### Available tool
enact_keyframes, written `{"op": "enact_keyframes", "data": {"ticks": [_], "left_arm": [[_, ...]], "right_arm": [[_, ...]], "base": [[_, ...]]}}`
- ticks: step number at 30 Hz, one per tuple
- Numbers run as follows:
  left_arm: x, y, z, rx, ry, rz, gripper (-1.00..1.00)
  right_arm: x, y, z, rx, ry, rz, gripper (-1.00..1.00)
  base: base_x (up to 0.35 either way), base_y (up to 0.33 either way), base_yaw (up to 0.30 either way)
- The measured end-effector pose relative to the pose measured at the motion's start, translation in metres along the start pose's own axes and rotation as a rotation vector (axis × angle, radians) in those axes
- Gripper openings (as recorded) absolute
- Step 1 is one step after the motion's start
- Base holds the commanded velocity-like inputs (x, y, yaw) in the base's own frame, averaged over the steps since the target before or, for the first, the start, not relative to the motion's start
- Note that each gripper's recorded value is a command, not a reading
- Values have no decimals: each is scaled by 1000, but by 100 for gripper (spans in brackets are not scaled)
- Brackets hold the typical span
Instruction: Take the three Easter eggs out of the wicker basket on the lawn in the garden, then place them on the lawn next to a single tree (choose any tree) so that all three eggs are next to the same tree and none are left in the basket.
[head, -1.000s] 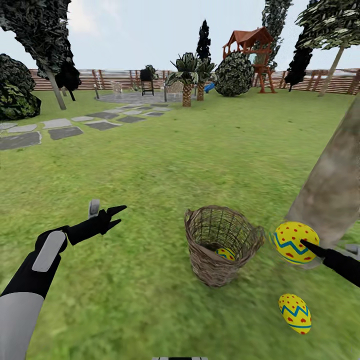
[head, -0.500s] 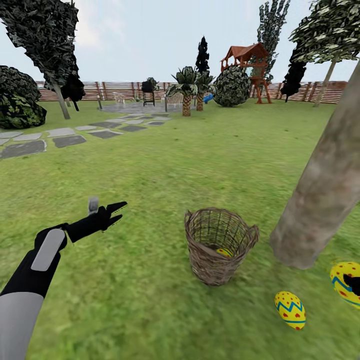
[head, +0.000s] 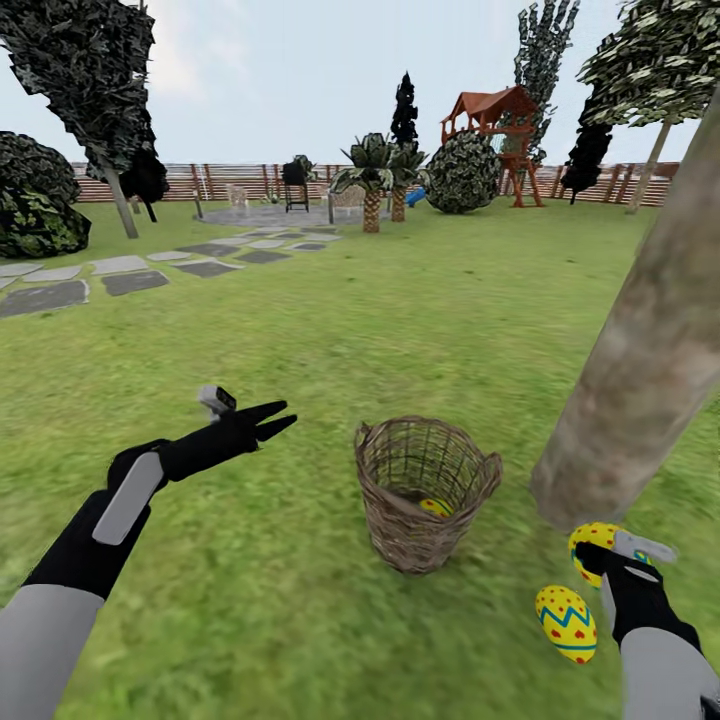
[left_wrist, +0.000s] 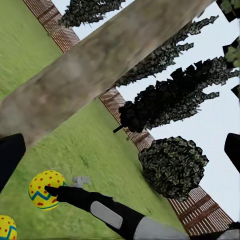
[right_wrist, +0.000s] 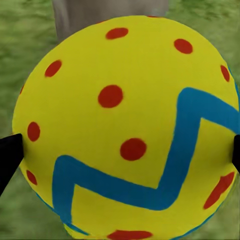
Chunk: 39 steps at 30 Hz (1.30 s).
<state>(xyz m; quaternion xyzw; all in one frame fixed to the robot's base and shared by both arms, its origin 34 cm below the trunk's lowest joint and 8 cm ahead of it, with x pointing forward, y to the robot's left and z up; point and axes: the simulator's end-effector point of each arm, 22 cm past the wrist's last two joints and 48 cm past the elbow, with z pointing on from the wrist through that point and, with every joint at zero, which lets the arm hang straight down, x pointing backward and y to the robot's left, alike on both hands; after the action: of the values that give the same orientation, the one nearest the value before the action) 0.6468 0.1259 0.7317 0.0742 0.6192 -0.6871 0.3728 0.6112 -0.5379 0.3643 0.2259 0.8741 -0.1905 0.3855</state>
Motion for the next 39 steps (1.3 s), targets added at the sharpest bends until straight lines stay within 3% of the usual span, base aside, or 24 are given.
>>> {"op": "enact_keyframes", "data": {"ticks": [6, 11, 13, 15, 20, 28, 32, 39], "left_arm": [[12, -10, 12, 20, 42, 22, 100], [26, -25, 43, 98, 34, -13, 100], [35, -30, 56, 121, 47, -26, 100], [49, -33, 67, 135, 76, -36, 100], [61, -36, 76, 146, 103, -44, 100], [66, -42, 84, 169, 106, -53, 100], [79, -43, 99, 192, 121, -80, 100], [86, -23, 99, 177, 120, -118, 100]], "right_arm": [[-9, -7, 0, 52, -16, -25, -100], [-3, -14, 2, 72, -1, -37, -100], [12, -35, 5, 154, 38, -61, -100], [14, -45, 10, 176, 52, -90, -100], [17, -37, 14, 157, 55, -97, -100], [-1, -19, 16, 130, 27, -87, -100], [1, -15, 20, 123, 27, -133, -100], [17, -12, 27, 123, 50, -158, -100]], "base": [[22, -94, 0], [0, -155, 0], [0, -318, 0], [0, -340, 0], [0, -319, 0], [0, -27, 0], [0, 0, 0], [0, 0, 0]]}}
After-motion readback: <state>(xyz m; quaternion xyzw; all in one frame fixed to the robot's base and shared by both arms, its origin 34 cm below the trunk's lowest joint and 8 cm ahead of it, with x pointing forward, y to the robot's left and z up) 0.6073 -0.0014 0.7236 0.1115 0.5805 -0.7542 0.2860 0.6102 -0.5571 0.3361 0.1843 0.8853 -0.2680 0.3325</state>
